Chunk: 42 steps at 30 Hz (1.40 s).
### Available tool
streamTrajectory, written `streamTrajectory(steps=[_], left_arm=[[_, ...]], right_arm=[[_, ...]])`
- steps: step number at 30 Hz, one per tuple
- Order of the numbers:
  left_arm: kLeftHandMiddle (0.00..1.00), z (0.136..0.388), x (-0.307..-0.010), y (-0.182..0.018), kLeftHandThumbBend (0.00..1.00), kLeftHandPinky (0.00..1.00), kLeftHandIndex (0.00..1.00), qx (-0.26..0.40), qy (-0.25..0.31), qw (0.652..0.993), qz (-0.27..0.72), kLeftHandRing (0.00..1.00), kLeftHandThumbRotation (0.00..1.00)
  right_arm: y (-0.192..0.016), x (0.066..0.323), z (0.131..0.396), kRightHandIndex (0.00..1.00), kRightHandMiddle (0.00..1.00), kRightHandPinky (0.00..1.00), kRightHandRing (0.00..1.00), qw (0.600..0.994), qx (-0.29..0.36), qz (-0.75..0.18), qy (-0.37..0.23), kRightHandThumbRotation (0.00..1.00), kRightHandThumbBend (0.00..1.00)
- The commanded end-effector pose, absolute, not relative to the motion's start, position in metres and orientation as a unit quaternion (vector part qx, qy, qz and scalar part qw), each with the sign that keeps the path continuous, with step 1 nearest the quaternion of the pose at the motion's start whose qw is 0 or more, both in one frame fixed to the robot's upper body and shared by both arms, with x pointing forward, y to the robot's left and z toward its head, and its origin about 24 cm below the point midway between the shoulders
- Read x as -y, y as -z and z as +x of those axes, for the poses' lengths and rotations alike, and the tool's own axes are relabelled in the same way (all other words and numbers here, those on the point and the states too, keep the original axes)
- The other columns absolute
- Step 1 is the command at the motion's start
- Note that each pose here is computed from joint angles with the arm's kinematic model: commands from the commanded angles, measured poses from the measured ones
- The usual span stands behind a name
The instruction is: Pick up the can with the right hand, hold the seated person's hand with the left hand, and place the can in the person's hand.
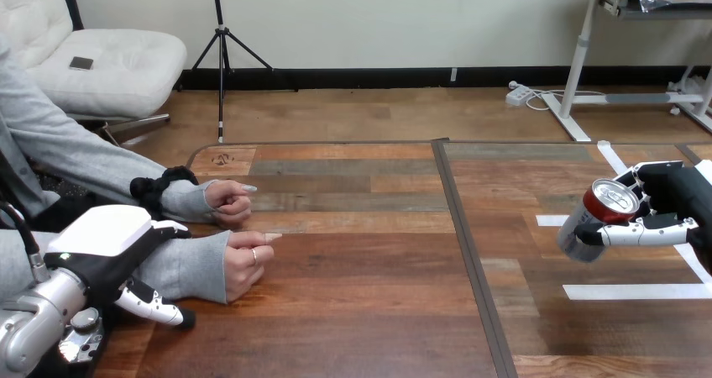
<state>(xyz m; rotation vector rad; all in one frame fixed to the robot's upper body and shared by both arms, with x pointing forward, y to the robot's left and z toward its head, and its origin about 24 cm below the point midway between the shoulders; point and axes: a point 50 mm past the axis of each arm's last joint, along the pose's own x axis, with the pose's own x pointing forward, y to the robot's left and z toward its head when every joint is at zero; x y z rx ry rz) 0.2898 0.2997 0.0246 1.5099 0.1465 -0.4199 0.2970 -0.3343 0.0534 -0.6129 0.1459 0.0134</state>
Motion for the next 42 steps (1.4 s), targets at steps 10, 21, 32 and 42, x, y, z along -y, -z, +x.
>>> streamTrajectory(steps=[10,21,32,42], left_arm=[[0.8,0.3046,-0.3081,-0.0443,1.0,0.71,0.8,-0.068,0.164,0.68,0.712,0.77,0.17],[0.8,0.3066,-0.3092,-0.0433,1.0,0.72,0.79,-0.084,0.164,0.671,0.718,0.77,0.14],[0.79,0.309,-0.3098,-0.0435,1.0,0.64,0.78,-0.11,0.164,0.69,0.696,0.75,0.06],[0.75,0.3106,-0.3095,-0.044,1.0,0.58,0.75,-0.117,0.163,0.695,0.691,0.71,0.01]], right_arm=[[-0.0841,0.3258,0.3152,0.41,0.39,0.3,0.33,0.959,0.006,-0.282,0.009,0.0,0.84],[-0.0834,0.3259,0.3146,0.41,0.39,0.3,0.32,0.96,0.007,-0.28,0.006,0.0,0.83],[-0.0837,0.3261,0.3143,0.42,0.39,0.28,0.32,0.959,0.008,-0.282,0.005,0.0,0.83],[-0.0836,0.3261,0.3146,0.41,0.38,0.25,0.29,0.958,0.006,-0.288,0.012,0.0,0.85]])
